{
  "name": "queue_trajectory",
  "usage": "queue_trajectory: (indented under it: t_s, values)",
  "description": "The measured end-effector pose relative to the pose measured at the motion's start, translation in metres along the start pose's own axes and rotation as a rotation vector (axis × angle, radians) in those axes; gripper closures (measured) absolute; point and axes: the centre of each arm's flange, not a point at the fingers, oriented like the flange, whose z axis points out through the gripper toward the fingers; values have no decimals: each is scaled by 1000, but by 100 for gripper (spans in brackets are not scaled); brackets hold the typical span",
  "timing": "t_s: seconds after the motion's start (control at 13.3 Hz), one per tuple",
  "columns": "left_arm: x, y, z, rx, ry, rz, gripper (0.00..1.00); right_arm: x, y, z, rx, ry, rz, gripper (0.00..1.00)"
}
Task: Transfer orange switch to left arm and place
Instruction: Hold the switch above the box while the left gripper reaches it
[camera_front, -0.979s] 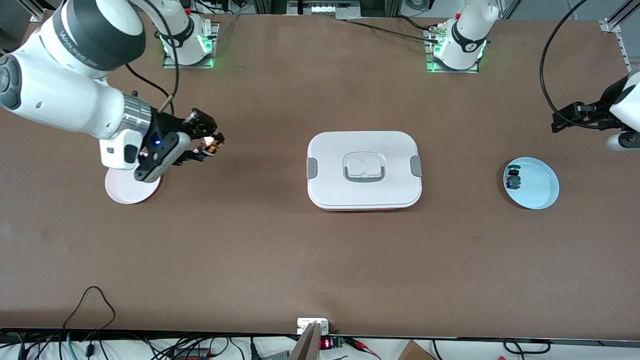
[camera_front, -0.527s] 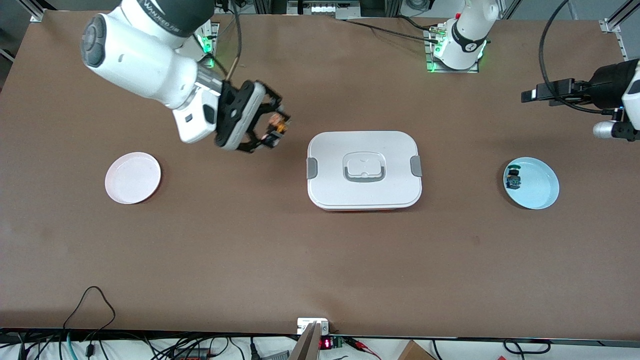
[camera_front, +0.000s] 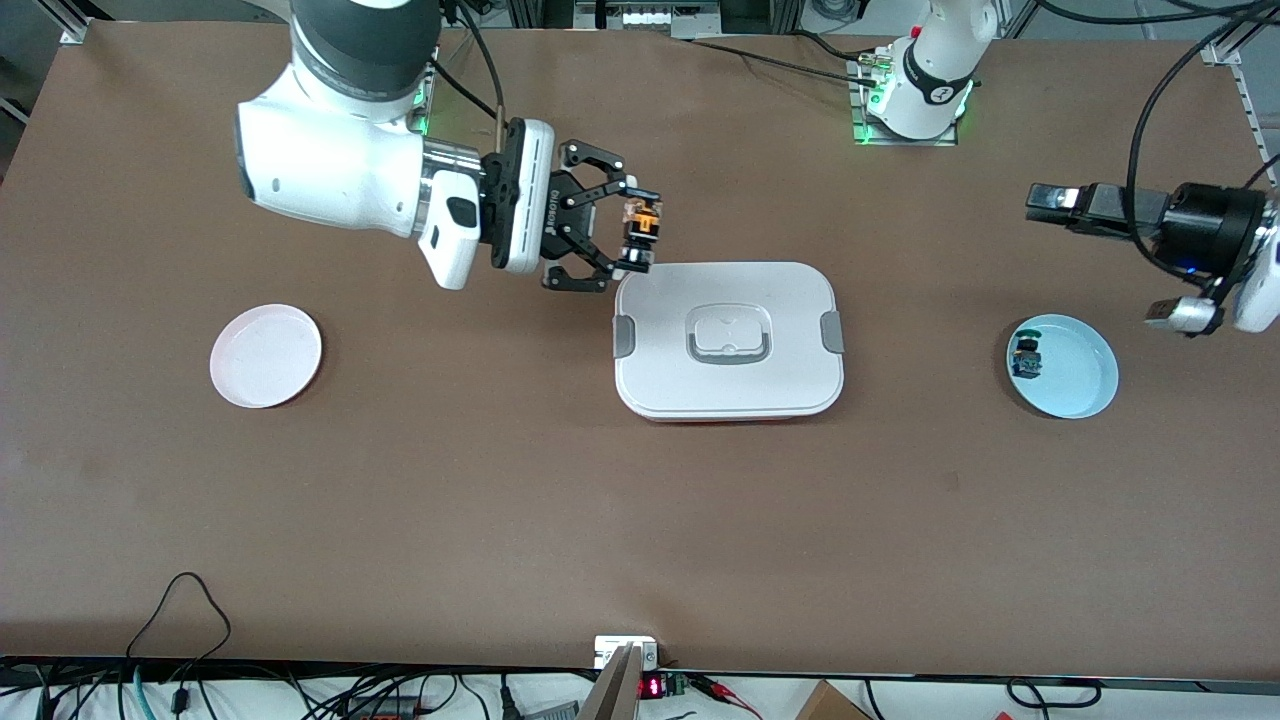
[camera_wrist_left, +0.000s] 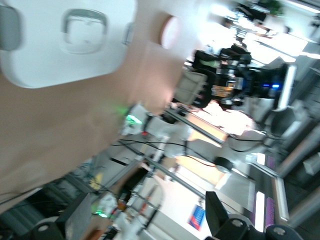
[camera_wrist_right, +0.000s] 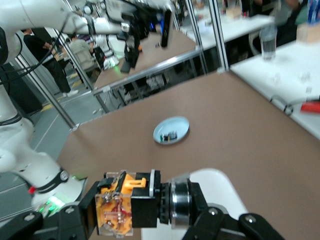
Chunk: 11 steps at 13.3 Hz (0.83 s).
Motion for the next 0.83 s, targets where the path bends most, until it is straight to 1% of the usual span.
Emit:
queue_trajectory:
  t_s: [0.08, 0.15, 0.23, 0.3, 0.38, 0.45, 0.53, 0.6, 0.83]
  values:
    - [13, -10, 6, -69, -8, 12, 0, -1, -2, 11, -2, 76, -14, 28]
    - [24, -16, 13, -114, 0, 23, 0, -1, -6, 23, 8, 156, -11, 28]
    - [33, -15, 22, -138, 13, 38, 0, -2, -12, 34, 20, 229, -2, 28]
    - [40, -6, 34, -150, 37, 51, 0, -3, -16, 42, 22, 290, 4, 28]
    - [44, 7, 49, -161, 61, 67, 0, -4, -17, 47, 19, 331, 1, 28]
    - [45, 22, 67, -175, 80, 78, 0, -5, -17, 49, 14, 355, -9, 28]
    - [40, 46, 99, -191, 110, 61, 0, -5, -15, 48, 8, 371, -16, 28]
    - [36, 57, 112, -190, 128, 45, 0, -5, -15, 47, 7, 378, -13, 28]
    - [29, 93, 148, -178, 228, 26, 0, -4, -15, 47, 2, 410, -15, 28]
